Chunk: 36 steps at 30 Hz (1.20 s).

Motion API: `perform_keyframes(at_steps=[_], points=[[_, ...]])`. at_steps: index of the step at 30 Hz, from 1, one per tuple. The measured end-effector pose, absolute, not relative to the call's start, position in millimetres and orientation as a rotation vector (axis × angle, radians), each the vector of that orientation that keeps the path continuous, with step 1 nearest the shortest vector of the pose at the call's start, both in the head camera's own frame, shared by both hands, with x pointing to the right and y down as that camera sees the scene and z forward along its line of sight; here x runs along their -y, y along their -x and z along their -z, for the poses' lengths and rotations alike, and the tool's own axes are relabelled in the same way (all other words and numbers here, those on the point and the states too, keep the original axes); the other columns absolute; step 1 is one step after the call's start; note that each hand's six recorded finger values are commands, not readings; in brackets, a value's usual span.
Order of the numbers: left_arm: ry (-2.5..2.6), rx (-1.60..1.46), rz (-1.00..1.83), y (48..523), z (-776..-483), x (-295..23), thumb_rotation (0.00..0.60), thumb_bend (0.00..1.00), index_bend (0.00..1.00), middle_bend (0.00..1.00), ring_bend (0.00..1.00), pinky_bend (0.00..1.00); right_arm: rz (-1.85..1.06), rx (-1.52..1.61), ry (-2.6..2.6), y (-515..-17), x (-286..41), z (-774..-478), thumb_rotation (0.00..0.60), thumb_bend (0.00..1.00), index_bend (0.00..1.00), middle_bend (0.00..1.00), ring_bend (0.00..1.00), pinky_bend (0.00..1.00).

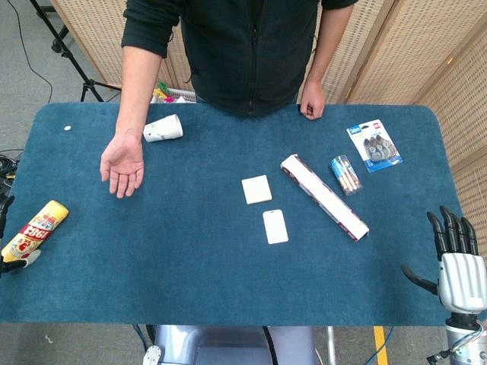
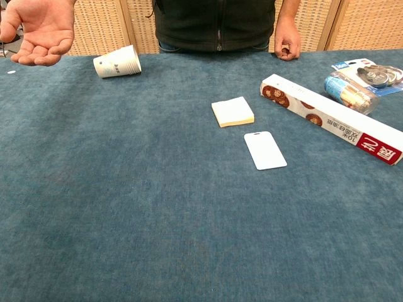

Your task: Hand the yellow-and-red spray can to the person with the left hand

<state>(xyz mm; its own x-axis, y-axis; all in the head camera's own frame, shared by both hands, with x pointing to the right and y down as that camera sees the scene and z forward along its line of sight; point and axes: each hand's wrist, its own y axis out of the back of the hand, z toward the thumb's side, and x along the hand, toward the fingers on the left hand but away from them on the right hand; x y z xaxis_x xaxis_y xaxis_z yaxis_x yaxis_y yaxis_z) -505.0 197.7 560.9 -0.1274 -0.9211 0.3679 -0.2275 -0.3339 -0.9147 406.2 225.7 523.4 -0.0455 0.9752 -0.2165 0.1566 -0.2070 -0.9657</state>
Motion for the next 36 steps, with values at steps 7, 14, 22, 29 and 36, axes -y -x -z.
perform_keyframes(at_steps=[7,14,22,29,36], points=[[1.555,-1.309,1.529,508,-564,-198,0.600,0.00,0.00,0.00,0.00,0.00,-1.338,1.267,1.473,-406,-227,-523,0.600,0.00,0.00,0.00,0.00,0.00],[1.660,-1.362,1.663,516,-597,-197,0.600,0.00,0.00,0.00,0.00,0.00,-1.349,1.267,1.502,-405,-226,-528,0.600,0.00,0.00,0.00,0.00,0.00],[1.824,-1.553,1.941,539,-659,-203,0.600,0.00,0.00,0.00,0.00,0.00,-1.350,1.282,1.514,-407,-224,-527,0.600,0.00,0.00,0.00,0.00,0.00],[1.752,-1.764,2.016,553,-686,-191,0.600,0.00,0.00,0.00,0.00,0.00,-1.351,1.296,1.516,-410,-224,-526,0.600,0.00,0.00,0.00,0.00,0.00],[1.713,-1.793,2.061,552,-700,-186,0.600,0.04,0.00,0.00,0.00,0.04,-1.354,1.294,1.526,-409,-224,-527,0.600,0.00,0.00,0.00,0.00,0.00]])
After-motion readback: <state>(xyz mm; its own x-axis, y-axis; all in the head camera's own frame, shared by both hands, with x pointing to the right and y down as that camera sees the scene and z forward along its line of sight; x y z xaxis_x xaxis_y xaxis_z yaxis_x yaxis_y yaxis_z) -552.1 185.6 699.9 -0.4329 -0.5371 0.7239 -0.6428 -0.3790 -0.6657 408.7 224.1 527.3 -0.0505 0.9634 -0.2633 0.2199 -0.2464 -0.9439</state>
